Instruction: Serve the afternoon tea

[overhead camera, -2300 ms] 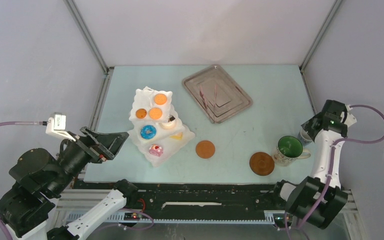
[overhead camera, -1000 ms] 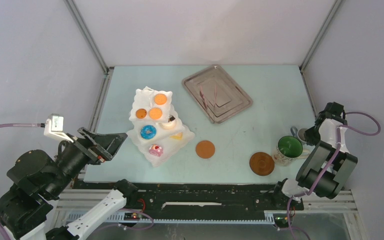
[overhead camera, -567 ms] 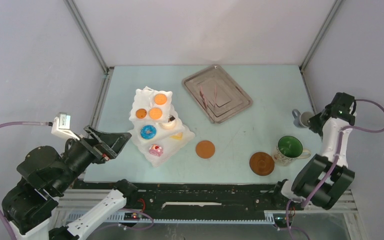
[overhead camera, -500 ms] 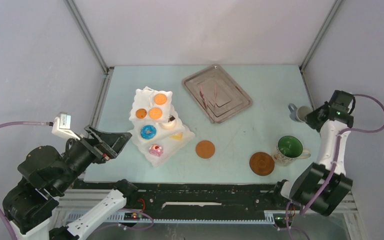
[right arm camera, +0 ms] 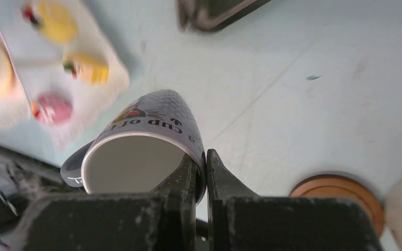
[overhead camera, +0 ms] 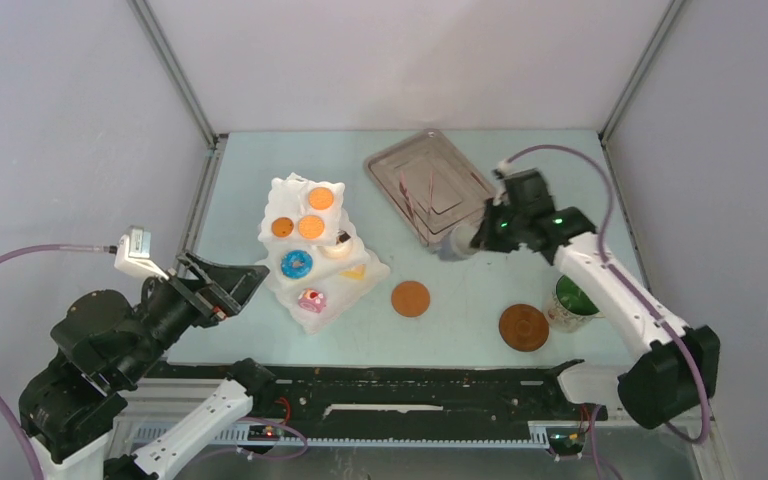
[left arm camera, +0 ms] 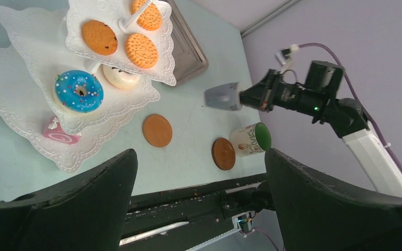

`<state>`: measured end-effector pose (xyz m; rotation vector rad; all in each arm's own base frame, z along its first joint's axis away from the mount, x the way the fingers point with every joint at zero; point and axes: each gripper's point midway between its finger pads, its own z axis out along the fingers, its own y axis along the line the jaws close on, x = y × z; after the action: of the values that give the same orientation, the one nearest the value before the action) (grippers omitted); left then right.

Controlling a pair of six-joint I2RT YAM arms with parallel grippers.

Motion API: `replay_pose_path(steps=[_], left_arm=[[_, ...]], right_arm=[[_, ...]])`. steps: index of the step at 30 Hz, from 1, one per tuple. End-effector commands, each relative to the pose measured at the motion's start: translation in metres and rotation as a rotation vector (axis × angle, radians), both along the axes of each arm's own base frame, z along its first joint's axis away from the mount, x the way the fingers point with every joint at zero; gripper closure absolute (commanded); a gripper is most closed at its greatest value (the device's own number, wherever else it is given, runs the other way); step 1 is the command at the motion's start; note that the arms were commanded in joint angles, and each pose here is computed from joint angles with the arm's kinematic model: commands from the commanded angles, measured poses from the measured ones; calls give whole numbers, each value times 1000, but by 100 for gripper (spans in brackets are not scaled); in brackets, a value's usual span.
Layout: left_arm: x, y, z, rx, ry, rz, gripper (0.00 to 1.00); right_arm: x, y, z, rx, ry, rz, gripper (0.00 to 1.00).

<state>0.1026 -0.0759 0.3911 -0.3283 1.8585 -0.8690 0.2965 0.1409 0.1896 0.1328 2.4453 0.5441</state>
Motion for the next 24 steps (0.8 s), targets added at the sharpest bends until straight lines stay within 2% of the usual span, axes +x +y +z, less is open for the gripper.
replay_pose_path(steps=[1, 5, 14, 24], left_arm=[[3, -5, 9, -42, -23, -6, 2], [3, -6, 8, -44, -17, -8, 2], [5, -7, 3, -32, -2, -8, 2], [7, -6, 1, -11, 1, -6, 2]], right_arm=[[-22, 51, -21, -109, 47, 134, 100], [-40, 85, -48, -181, 155, 212, 100], [-40, 117, -67, -404, 205, 256, 100], [-32, 129, -78, -456, 248, 284, 100]])
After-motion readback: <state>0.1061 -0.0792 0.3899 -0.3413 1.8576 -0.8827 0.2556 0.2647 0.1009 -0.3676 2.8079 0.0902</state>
